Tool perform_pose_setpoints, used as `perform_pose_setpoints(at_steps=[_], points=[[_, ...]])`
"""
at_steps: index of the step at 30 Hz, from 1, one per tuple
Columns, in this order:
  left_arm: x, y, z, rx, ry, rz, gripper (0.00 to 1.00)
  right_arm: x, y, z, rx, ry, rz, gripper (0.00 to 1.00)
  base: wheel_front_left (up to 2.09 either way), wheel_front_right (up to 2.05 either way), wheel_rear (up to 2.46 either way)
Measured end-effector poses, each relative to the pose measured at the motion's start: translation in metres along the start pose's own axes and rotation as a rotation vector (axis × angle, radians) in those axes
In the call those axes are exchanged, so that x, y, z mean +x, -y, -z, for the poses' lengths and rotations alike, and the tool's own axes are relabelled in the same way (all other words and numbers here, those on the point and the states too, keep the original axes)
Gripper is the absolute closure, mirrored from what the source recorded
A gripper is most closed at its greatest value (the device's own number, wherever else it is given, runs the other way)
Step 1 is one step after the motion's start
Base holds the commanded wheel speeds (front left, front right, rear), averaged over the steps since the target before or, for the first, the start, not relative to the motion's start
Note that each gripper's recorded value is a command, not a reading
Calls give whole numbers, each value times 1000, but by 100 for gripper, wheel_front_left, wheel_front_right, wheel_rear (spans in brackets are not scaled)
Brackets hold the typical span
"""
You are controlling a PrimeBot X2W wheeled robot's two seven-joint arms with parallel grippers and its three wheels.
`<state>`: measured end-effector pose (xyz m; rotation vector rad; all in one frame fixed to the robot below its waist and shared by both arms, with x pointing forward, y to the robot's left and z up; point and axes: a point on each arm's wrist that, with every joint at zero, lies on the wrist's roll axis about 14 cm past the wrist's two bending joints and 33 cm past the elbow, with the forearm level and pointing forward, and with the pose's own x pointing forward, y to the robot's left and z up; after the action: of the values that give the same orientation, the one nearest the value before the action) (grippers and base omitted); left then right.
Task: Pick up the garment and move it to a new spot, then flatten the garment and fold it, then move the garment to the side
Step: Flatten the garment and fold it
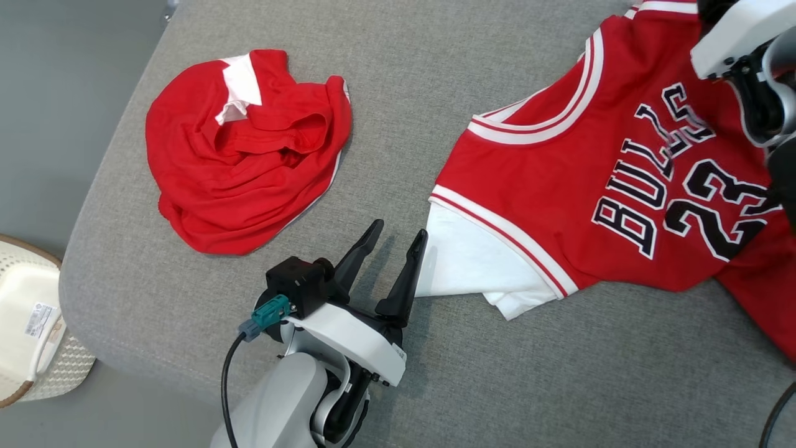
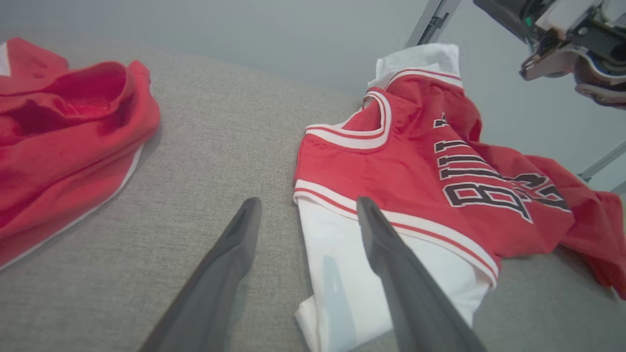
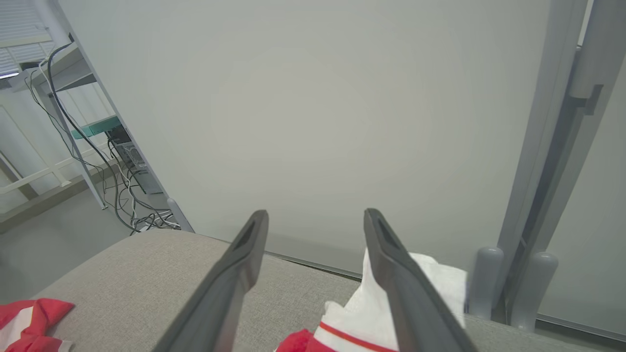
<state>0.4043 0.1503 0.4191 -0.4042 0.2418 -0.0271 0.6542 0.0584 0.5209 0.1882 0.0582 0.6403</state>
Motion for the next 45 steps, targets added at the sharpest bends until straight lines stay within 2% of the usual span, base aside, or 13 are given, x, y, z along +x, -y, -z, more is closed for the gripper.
perform_pose_setpoints(at_steps=[11,16,17,20,24,33,35,38,45], points=[[7,15,-8,24,24,51,0,-45,2,-2,45,37,19,0,0,0,0],[3,25,-7,42,23,87,0,-86,9,-18,88,96,49,0,0,0,0],[2,30,-8,48,25,103,0,-105,16,-31,87,138,71,0,0,0,0],[-2,39,-5,51,19,129,0,-140,23,-31,73,162,114,0,0,0,0],[-6,47,-5,57,20,151,0,-189,23,-16,165,185,198,0,0,0,0],[-13,72,-7,77,22,225,0,-291,23,39,224,121,404,0,0,0,0],[-13,78,-9,78,29,240,0,-300,19,49,221,97,418,0,0,0,0],[-13,80,-10,80,27,246,0,-304,23,56,280,94,465,0,0,0,0],[-14,76,-9,83,17,237,0,-303,16,95,322,-65,468,0,0,0,0]])
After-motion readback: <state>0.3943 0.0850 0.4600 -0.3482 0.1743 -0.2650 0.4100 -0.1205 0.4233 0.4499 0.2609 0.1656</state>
